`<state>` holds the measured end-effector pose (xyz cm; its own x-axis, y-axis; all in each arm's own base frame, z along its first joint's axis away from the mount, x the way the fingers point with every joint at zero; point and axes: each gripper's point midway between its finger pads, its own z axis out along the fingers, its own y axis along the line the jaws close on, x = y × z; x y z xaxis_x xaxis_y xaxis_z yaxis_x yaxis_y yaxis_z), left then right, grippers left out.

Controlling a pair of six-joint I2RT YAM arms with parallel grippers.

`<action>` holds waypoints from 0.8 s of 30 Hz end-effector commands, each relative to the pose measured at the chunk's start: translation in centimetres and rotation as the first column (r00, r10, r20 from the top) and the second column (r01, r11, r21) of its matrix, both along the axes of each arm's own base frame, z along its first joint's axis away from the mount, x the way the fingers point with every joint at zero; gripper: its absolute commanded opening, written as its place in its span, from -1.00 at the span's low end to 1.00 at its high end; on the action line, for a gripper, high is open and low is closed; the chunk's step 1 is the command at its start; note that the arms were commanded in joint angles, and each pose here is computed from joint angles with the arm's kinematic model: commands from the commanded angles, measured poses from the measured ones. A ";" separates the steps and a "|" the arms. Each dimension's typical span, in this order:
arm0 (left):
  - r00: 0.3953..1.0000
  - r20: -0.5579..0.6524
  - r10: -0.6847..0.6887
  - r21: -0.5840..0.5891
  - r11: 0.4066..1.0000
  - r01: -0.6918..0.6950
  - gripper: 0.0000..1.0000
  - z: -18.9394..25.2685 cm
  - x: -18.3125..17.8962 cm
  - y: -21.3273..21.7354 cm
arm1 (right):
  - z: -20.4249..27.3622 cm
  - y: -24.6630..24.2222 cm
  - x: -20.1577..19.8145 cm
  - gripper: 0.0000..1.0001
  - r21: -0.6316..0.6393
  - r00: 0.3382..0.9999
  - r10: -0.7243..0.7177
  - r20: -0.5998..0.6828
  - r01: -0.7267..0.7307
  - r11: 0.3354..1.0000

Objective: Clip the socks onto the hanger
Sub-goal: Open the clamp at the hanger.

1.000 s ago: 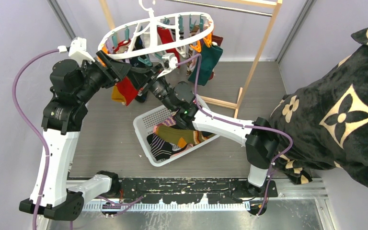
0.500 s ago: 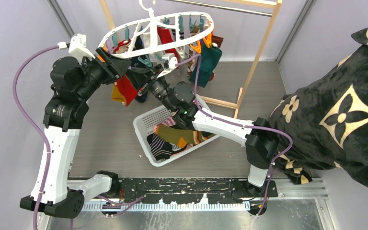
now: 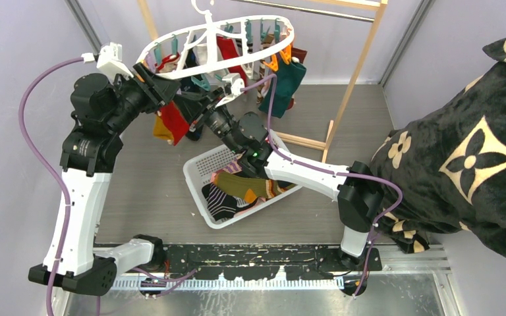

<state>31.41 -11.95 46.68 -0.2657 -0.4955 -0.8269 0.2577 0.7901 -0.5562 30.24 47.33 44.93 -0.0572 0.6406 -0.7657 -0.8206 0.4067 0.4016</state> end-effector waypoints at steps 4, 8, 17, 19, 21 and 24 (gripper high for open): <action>0.996 0.090 0.006 0.007 1.000 -0.007 -0.15 2.8 0.2 0.2 | 2.3 -0.8 -0.7 -0.50 -0.003 0.999 -0.022 0.039 0.022 1.000; 0.995 0.096 0.013 0.013 1.000 -0.014 -0.28 3.1 0.4 0.2 | 2.2 -0.7 -0.9 -0.48 -0.009 0.999 -0.019 0.041 0.020 1.000; 0.994 0.096 0.053 0.045 0.997 -0.058 -1.00 2.4 0.7 1.0 | 2.3 -1.8 -0.8 0.10 -0.003 0.998 -0.050 0.036 0.050 0.999; 0.994 0.097 0.049 0.046 0.998 -0.054 -1.00 2.4 0.5 1.0 | 2.6 -2.6 -1.0 0.21 0.007 0.997 -0.063 0.040 0.063 0.998; 0.995 0.090 0.049 0.046 0.998 -0.054 -1.00 2.2 0.5 1.0 | 2.8 -3.6 -1.2 0.27 0.004 0.996 -0.077 0.038 0.077 0.997; 0.995 0.081 0.062 0.059 0.996 -0.067 -1.00 1.7 0.3 1.3 | 1.7 -5.4 -1.4 0.34 -0.045 0.995 -0.095 0.011 0.095 0.994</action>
